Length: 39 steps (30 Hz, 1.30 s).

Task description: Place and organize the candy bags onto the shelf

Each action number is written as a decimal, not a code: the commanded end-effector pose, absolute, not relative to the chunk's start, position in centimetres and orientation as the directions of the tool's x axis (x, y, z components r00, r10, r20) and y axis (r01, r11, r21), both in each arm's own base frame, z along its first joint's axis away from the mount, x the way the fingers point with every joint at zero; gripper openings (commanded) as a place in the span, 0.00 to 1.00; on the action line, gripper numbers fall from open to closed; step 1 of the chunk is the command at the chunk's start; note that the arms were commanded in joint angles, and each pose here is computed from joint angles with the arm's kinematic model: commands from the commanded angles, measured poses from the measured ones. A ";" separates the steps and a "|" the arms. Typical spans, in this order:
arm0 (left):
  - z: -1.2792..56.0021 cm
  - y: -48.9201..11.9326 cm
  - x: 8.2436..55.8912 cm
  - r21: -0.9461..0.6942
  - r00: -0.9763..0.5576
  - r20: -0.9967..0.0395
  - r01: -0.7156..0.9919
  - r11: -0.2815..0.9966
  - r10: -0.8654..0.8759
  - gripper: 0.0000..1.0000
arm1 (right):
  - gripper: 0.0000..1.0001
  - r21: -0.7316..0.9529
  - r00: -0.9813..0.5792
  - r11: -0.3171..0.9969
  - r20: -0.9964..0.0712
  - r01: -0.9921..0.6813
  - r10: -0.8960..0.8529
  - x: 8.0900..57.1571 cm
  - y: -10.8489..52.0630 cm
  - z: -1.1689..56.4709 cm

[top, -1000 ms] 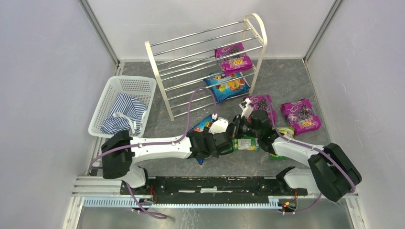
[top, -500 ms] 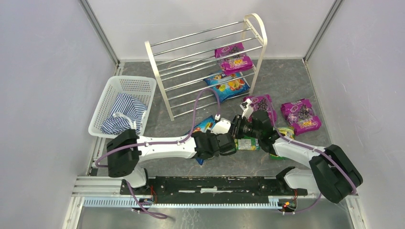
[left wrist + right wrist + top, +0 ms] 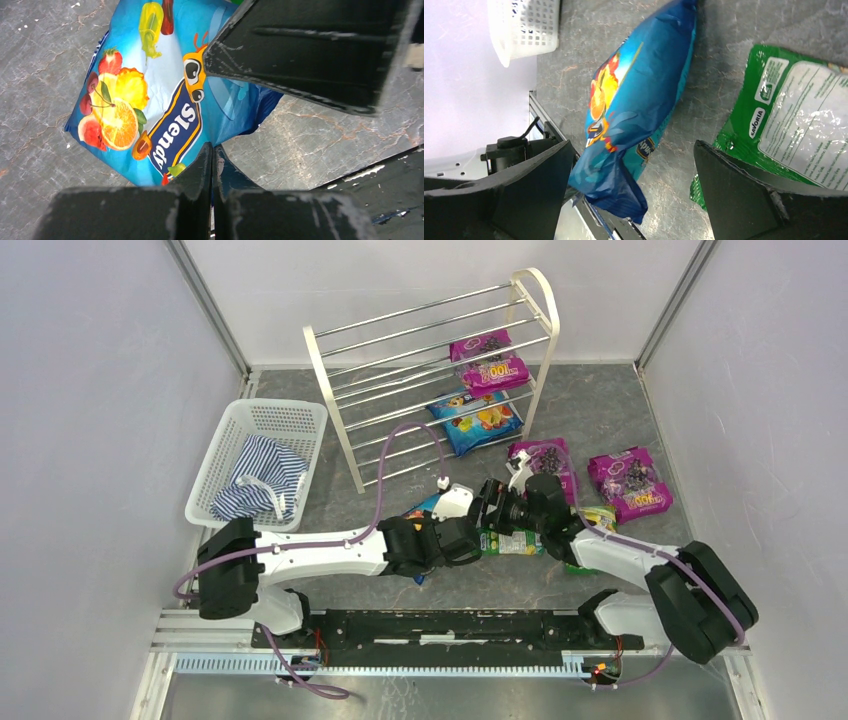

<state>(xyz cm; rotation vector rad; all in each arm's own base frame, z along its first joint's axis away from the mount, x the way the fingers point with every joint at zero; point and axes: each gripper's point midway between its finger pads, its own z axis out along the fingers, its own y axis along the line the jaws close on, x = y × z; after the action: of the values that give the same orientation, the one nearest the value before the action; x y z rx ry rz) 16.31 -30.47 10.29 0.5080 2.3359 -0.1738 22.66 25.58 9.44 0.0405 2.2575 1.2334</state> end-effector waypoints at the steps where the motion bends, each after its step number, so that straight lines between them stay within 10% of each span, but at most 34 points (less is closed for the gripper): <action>1: 13.2 -32.9 16.9 -0.093 -0.623 -0.753 0.421 0.902 0.213 0.02 | 0.98 0.834 -0.870 0.519 -0.385 -0.185 0.309 22.6 27.1 10.0; 20: 11.4 -35.0 16.2 -0.121 -0.646 -0.722 0.472 0.873 0.249 0.06 | 0.83 0.887 -0.907 0.461 -0.228 -0.043 0.354 21.6 30.0 7.7; 29: 13.7 -33.5 14.6 -0.223 -0.648 -0.736 0.507 0.832 0.198 0.69 | 0.60 0.852 -0.881 0.518 -0.300 -0.074 0.367 22.5 29.3 6.7; 39: 25.7 -29.5 14.6 -0.264 -0.501 -0.861 0.586 0.766 0.086 1.00 | 0.46 0.795 -0.824 0.587 -0.430 -0.151 0.370 23.8 28.3 7.0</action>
<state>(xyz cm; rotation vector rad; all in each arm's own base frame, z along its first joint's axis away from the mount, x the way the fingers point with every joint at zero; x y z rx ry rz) 13.75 -30.77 19.69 0.4830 2.1724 -0.6631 22.16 28.30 4.85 0.2435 2.3745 1.2360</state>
